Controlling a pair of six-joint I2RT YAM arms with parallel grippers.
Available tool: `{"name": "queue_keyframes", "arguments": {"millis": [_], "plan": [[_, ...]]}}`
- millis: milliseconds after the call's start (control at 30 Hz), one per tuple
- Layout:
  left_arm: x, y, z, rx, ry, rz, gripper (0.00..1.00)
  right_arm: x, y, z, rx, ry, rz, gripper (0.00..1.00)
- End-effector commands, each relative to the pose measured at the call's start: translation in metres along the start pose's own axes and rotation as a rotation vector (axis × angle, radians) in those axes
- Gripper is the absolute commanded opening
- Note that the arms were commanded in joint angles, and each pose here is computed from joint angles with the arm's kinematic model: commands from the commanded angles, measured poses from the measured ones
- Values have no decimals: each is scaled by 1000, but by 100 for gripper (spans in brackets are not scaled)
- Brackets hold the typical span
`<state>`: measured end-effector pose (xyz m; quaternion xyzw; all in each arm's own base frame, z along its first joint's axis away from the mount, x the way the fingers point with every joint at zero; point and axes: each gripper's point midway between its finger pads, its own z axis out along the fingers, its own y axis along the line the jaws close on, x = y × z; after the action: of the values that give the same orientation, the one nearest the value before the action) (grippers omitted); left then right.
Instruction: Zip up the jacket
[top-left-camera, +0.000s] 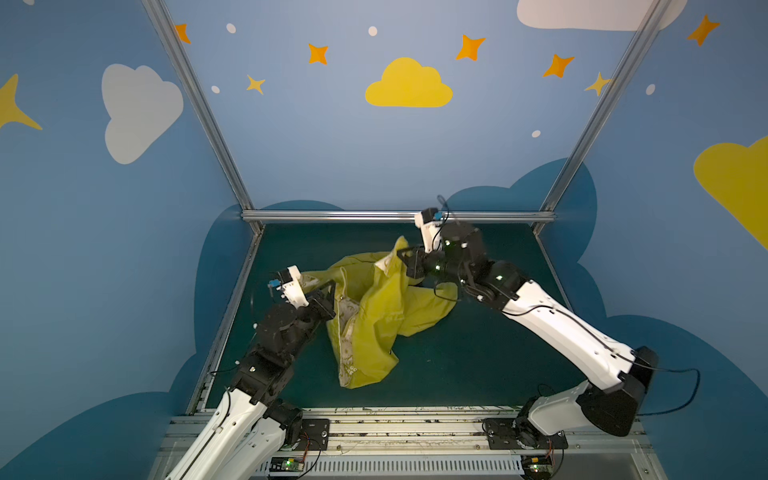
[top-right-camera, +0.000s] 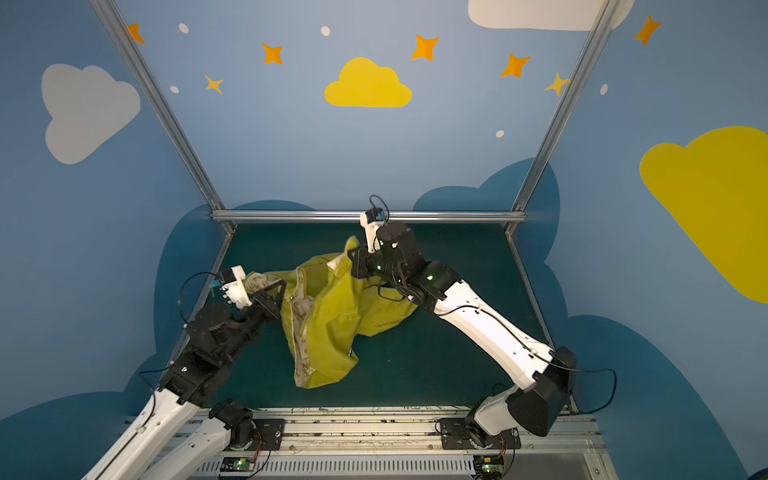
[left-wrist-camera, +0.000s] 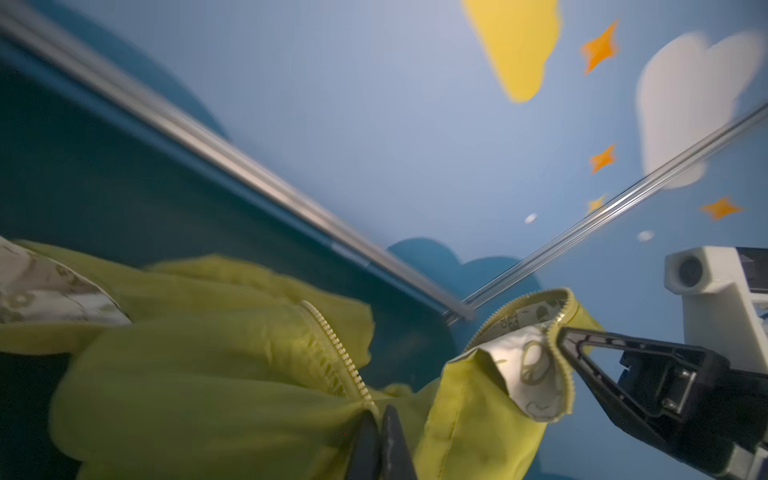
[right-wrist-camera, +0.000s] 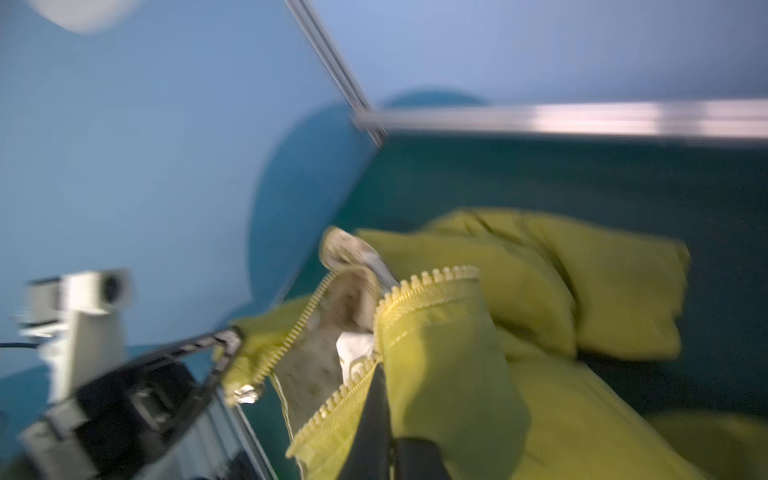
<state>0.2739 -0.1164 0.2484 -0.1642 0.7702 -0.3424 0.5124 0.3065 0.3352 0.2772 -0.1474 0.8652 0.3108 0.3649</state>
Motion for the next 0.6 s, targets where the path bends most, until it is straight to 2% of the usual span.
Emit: {"name": "queue_keyframes", "arguments": {"millis": [0,133,233,333,467,567], "plan": [[34,19,13,18,74,-62,3,73,-57,14,174,192,63,0],[70,39,25,5,164,-102,3,117,-93,15,309,327,68,0],[87,43,32,-12,216,-84,3,128,-113,16,419,405,75,0],[101,44,36,-30,252,-58,3,131,-116,27,455,505,60,0],[110,46,37,-44,269,-44,3,131,-102,51,404,597,66,0],[113,48,35,-46,273,-48,3,127,-92,62,356,607,59,0]]}}
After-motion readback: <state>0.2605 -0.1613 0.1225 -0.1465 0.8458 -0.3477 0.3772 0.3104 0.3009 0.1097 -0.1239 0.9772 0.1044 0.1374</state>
